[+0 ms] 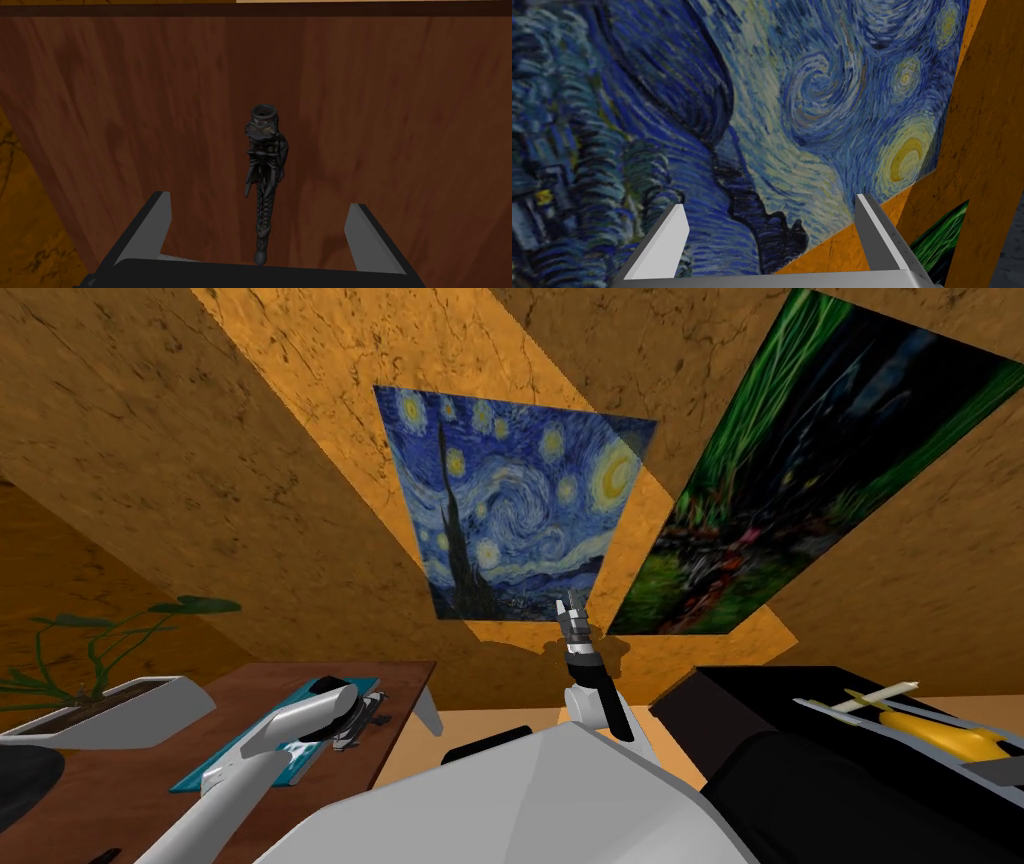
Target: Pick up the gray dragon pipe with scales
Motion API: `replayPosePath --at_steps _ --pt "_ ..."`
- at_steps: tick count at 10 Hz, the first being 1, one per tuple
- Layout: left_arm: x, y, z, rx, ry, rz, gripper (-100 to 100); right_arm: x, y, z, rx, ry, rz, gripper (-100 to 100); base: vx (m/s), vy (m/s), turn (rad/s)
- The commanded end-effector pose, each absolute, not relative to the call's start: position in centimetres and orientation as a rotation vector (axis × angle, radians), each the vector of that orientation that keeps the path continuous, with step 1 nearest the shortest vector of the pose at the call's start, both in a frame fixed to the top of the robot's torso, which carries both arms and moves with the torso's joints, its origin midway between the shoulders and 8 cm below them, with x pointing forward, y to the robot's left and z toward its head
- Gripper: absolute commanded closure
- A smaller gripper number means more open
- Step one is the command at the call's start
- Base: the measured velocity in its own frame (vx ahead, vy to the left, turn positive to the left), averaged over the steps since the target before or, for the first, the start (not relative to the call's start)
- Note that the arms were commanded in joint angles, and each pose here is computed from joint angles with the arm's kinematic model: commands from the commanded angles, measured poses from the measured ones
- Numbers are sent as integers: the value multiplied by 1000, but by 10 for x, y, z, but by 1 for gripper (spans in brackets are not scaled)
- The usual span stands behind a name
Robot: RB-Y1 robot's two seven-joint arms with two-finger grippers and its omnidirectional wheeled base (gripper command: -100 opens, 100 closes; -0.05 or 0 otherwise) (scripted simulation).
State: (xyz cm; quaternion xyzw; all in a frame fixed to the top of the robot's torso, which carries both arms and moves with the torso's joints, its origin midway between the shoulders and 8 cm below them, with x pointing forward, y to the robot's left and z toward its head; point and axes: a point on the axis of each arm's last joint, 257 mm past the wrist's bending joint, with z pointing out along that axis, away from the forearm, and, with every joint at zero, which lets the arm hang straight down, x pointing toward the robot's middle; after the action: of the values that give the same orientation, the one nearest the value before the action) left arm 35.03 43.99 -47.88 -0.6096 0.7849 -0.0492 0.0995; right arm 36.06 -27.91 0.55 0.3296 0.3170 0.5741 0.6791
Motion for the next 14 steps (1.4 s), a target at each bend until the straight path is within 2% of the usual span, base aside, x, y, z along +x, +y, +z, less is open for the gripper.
replayPosePath --at_steps 1,6,7,8,11,12,14 --pt "337 437 -484 -1842 2371 -113 -100 361 -279 6 740 712 1289 0 70 40 31" --pt "318 431 -489 -1897 2444 -66 -100 361 -279 6 740 712 1289 0 79 37 16" --pt "318 431 -489 -1899 2447 -63 0 361 -279 6 740 712 1289 0 6 3 -1" --pt "315 427 -499 -1906 2440 -64 -100 361 -279 6 740 712 1290 0 10 22 -29" --pt "313 423 -507 -1911 2438 -63 -100 361 -279 6 740 712 1289 0 5 30 -30" --pt "313 423 -507 -1910 2436 -64 100 361 -279 6 740 712 1289 0 0 0 0" --pt "312 423 -507 -1912 2437 -62 100 361 -279 6 740 712 1290 0 0 0 0"
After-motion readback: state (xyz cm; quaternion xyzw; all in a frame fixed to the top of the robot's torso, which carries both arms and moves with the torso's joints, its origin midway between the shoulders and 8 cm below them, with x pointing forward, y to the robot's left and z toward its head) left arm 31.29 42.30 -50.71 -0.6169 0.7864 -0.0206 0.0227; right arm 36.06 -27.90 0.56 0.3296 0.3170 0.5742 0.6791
